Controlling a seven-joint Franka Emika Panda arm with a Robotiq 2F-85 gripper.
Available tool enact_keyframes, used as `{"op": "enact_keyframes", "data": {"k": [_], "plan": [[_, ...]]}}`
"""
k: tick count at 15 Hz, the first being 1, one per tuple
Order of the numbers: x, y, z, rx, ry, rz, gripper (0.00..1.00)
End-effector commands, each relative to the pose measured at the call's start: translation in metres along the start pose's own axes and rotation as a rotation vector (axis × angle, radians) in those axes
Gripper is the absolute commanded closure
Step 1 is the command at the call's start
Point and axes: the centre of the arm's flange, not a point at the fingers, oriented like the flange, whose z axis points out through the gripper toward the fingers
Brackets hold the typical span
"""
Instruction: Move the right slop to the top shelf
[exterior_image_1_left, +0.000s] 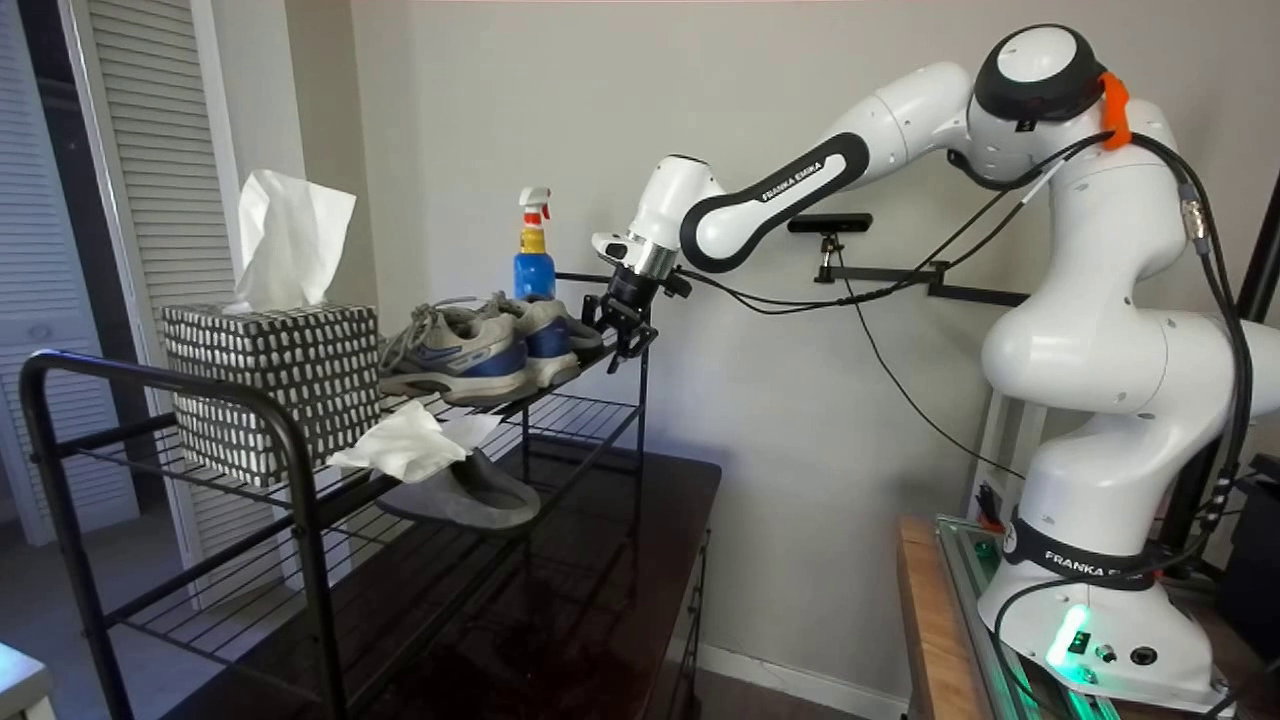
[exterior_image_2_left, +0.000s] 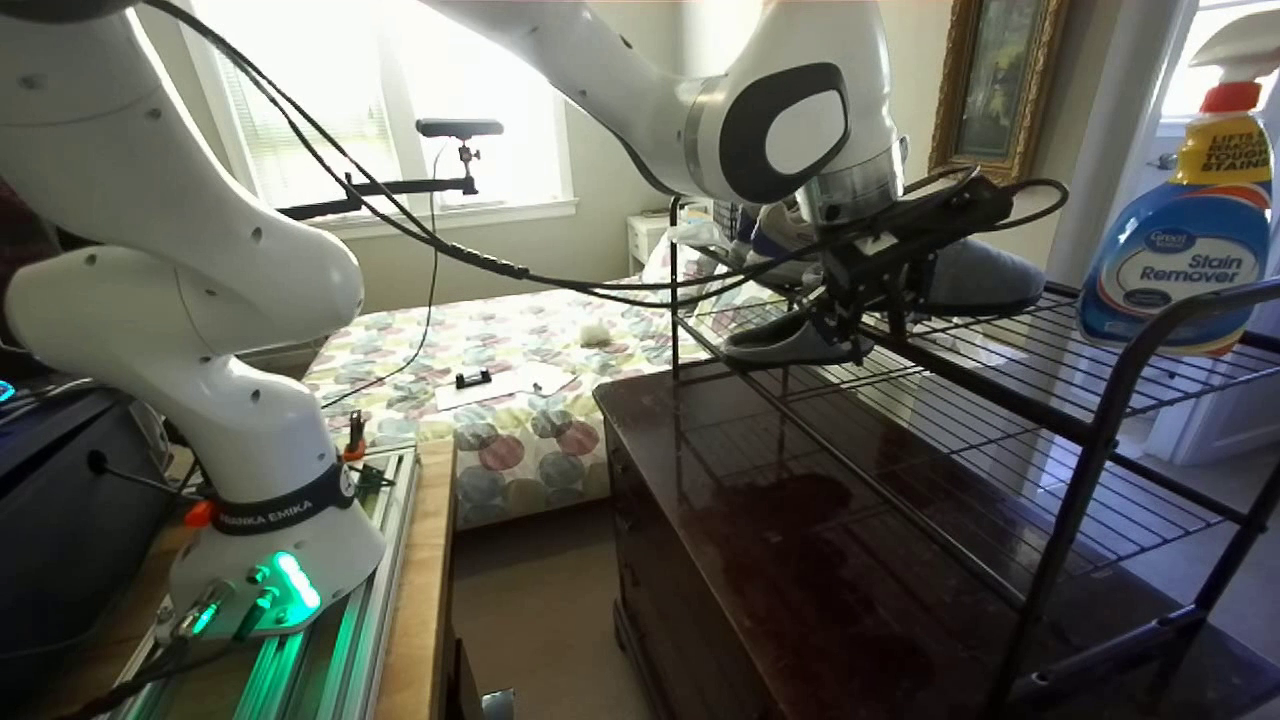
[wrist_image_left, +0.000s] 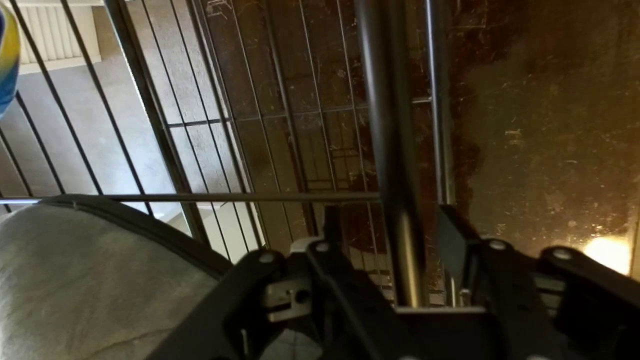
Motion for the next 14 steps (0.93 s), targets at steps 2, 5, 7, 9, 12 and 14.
{"op": "enact_keyframes", "data": {"k": [2, 5, 7, 9, 12, 14], "plan": [[0.003, 0.009, 0.003, 0.018, -0.027, 0.005, 0.60], [0.004, 0.013, 0.003, 0.018, -0.042, 0.017, 0.64], [0.004, 0.018, 0.002, 0.012, -0.049, 0.031, 0.79], [0.004, 0.019, 0.003, 0.018, -0.061, 0.041, 0.93], [0.005, 0.026, 0.002, 0.054, -0.067, 0.029, 1.00], [0.005, 0.034, -0.004, 0.055, -0.082, 0.017, 0.99]]}}
